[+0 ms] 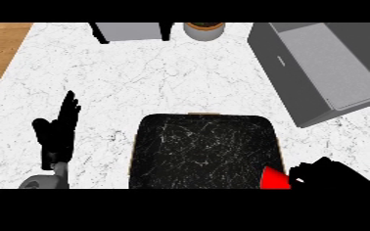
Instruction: Pick the can from the tray and place it in the cardboard box
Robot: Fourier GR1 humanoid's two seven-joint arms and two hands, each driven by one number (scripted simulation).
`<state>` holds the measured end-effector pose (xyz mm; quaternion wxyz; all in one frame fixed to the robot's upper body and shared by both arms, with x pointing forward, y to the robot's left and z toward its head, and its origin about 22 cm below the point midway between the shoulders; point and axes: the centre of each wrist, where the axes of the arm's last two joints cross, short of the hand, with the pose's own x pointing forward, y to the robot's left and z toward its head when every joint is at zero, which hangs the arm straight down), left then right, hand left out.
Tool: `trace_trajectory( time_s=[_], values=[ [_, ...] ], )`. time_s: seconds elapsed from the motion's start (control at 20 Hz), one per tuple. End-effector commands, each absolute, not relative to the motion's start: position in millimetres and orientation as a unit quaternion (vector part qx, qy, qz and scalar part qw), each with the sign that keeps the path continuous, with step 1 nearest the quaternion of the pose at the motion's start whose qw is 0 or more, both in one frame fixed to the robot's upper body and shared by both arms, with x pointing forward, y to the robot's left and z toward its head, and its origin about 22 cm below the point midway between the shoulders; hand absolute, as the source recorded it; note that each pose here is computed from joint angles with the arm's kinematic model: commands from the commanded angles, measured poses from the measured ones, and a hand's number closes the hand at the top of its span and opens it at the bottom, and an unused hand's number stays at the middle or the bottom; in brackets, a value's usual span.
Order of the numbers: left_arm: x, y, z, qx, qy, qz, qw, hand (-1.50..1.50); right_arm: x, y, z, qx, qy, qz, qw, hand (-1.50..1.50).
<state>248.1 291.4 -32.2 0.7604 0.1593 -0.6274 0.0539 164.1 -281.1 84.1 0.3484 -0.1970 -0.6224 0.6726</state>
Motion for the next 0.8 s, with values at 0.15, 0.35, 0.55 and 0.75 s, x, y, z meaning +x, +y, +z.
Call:
trace_trajectory(
  time_s=[0.15,0.35,0.55,0.75],
  values=[
    [238,301,-29,0.167,-0.625,0.052,0.761,0.0,179,-340,135,-0.192,-0.705,0.596,0.335,1.5],
    [233,308,-39,0.167,-0.62,0.062,0.764,0.0,200,-378,180,-0.203,-0.723,0.571,0.332,1.5],
    [238,292,-32,0.162,-0.63,0.053,0.758,0.0,206,-441,205,-0.248,-0.729,0.539,0.341,1.5],
    [254,291,-34,0.148,-0.629,0.044,0.762,0.0,213,-467,238,-0.252,-0.746,0.507,0.35,1.5]
  ],
)
